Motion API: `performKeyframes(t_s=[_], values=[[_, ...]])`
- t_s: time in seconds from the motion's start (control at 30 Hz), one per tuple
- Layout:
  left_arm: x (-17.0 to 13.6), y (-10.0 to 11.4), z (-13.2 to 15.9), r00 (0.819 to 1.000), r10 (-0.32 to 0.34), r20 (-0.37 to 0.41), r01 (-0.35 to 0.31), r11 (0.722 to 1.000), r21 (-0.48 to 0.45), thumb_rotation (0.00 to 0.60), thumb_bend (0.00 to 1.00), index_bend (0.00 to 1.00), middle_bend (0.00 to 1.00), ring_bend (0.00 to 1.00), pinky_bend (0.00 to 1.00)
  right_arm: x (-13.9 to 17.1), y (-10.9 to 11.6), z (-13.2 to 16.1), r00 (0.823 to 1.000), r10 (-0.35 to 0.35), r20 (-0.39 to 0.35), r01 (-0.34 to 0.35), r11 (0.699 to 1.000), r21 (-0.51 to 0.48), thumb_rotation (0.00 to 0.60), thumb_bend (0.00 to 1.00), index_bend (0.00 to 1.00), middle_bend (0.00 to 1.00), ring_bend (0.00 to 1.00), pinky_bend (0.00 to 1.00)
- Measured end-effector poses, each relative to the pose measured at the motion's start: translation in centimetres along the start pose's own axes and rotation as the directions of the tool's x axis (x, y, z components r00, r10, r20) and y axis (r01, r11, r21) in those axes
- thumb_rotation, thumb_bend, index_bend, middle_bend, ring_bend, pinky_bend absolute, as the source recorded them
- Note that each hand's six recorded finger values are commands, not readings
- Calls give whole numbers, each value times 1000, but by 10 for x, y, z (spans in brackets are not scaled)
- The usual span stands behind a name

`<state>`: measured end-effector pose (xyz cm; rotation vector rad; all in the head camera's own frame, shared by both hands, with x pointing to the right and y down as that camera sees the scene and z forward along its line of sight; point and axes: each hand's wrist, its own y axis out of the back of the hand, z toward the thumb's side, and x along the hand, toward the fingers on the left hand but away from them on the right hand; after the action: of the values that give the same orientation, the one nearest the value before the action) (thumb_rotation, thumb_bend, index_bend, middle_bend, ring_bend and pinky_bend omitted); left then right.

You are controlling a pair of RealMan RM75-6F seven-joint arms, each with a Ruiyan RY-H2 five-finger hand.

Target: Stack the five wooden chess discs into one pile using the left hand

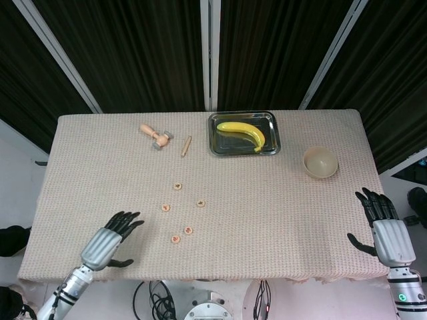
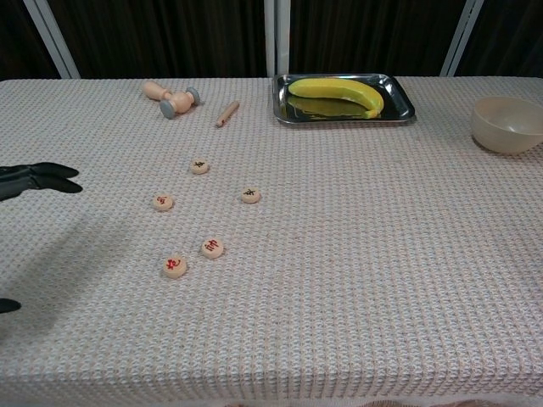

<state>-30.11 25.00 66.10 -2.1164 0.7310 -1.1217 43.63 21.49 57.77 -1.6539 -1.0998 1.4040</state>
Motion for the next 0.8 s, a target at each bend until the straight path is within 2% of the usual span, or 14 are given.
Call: performKeyframes(t_s=[0.17,0.33,0.57,0.8], values=[[20,-11,28,996,-17,82,16,1000,9,600,31,185,24,0,0,0,0,-1,1000,-2,5,2,1000,-2,600,144,0,0,0,0],[43,-15,47,992,-11,126,11,1000,1,600,73,256,27,0,0,0,2,-2,1000,-6,6,6,1000,-6,600,144,0,0,0,0],[68,-25,54,991,-33,133,32,999,10,600,139,318,36,0,0,1,4,-4,1000,-12,8,12,1000,-12,600,143,0,0,0,0],[83,-36,53,992,-21,124,18,999,33,600,232,361,50,0,0,-1,4,-5,1000,-8,11,8,1000,-14,600,144,0,0,0,0]])
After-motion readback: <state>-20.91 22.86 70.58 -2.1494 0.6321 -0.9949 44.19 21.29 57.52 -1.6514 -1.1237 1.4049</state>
